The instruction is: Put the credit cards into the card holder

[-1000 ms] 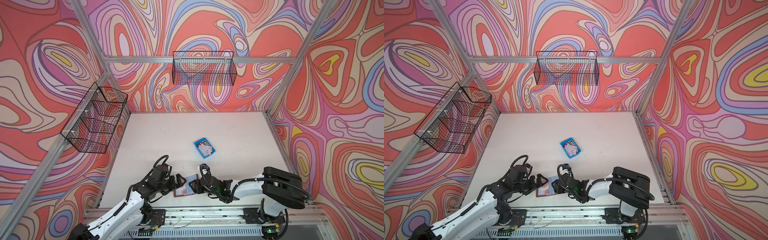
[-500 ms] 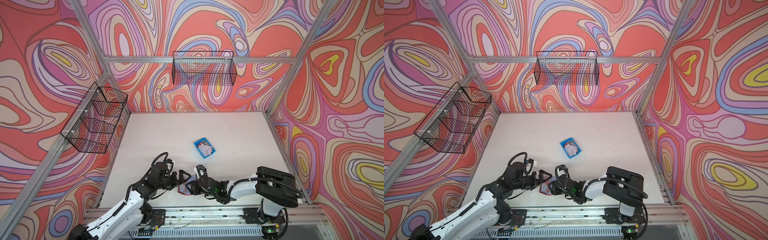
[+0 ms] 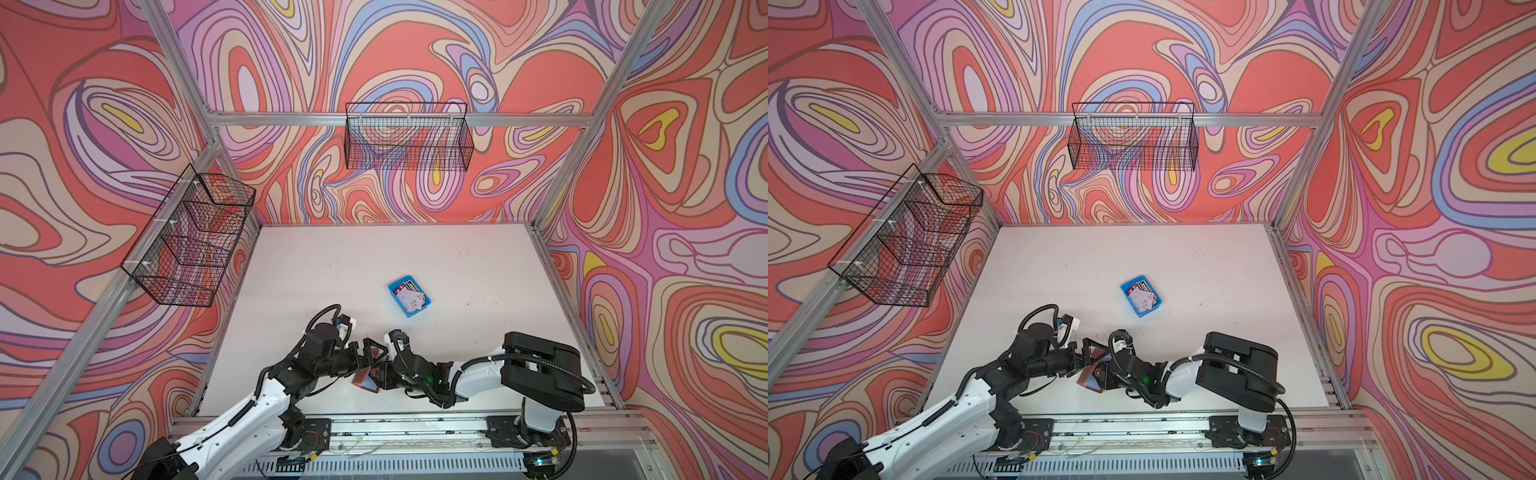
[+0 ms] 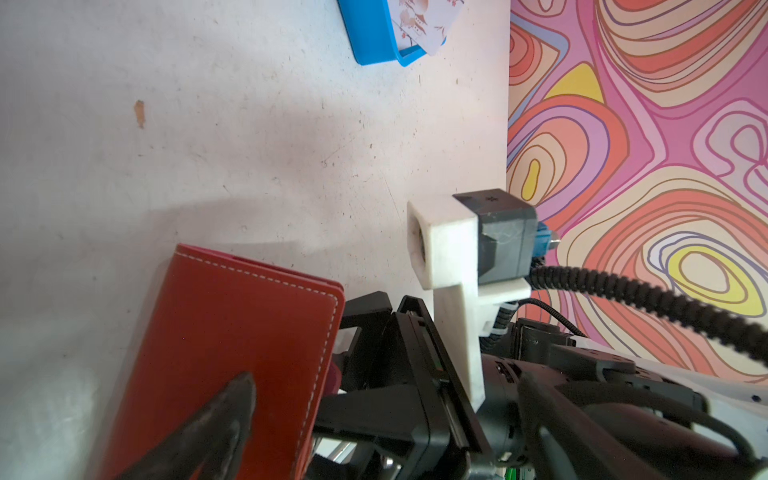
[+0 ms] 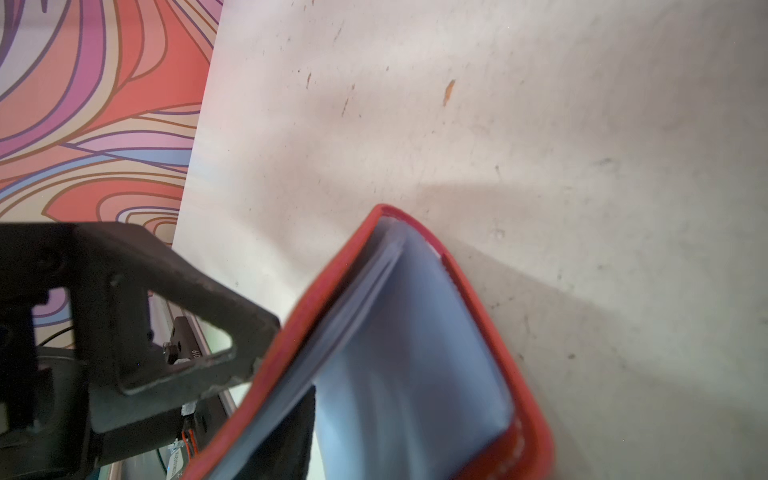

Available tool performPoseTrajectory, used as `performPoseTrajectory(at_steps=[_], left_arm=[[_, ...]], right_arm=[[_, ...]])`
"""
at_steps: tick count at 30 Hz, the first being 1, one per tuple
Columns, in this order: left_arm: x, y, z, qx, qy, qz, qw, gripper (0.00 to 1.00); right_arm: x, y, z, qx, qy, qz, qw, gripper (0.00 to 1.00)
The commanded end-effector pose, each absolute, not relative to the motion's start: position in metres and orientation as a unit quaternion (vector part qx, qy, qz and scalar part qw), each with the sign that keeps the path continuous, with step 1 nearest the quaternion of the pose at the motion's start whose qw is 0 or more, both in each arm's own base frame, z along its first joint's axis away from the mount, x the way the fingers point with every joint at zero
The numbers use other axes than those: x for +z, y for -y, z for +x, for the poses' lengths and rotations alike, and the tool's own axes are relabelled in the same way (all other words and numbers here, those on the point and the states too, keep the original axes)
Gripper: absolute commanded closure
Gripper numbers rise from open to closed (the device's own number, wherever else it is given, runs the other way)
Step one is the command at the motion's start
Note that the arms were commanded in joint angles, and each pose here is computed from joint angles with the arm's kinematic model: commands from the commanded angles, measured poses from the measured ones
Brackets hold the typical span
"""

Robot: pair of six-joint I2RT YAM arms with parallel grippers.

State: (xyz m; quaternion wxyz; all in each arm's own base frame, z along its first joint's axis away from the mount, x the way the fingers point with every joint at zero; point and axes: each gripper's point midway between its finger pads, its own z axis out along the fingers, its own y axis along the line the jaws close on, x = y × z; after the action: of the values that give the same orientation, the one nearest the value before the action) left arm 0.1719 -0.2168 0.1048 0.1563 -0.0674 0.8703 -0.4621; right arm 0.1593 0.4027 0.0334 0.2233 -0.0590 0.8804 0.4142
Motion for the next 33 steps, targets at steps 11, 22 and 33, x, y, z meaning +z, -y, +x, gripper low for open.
performPoseTrajectory(at_steps=[11, 22, 33], left_arm=[[0.104, 0.220, 0.176, -0.447, -0.875, -0.066, 0.173, 0.00], [0.110, 0.231, 0.175, -0.457, -0.872, -0.052, 0.169, 0.00], [0.081, 0.221, 0.164, -0.411, -0.895, -0.060, 0.162, 0.00]], right_arm=[[0.031, -0.353, 0.168, 0.352, -0.904, -0.036, 0.240, 0.47], [0.046, -0.334, 0.178, 0.339, -0.903, -0.028, 0.263, 0.45], [0.054, -0.330, 0.173, 0.358, -0.897, -0.025, 0.257, 0.46]])
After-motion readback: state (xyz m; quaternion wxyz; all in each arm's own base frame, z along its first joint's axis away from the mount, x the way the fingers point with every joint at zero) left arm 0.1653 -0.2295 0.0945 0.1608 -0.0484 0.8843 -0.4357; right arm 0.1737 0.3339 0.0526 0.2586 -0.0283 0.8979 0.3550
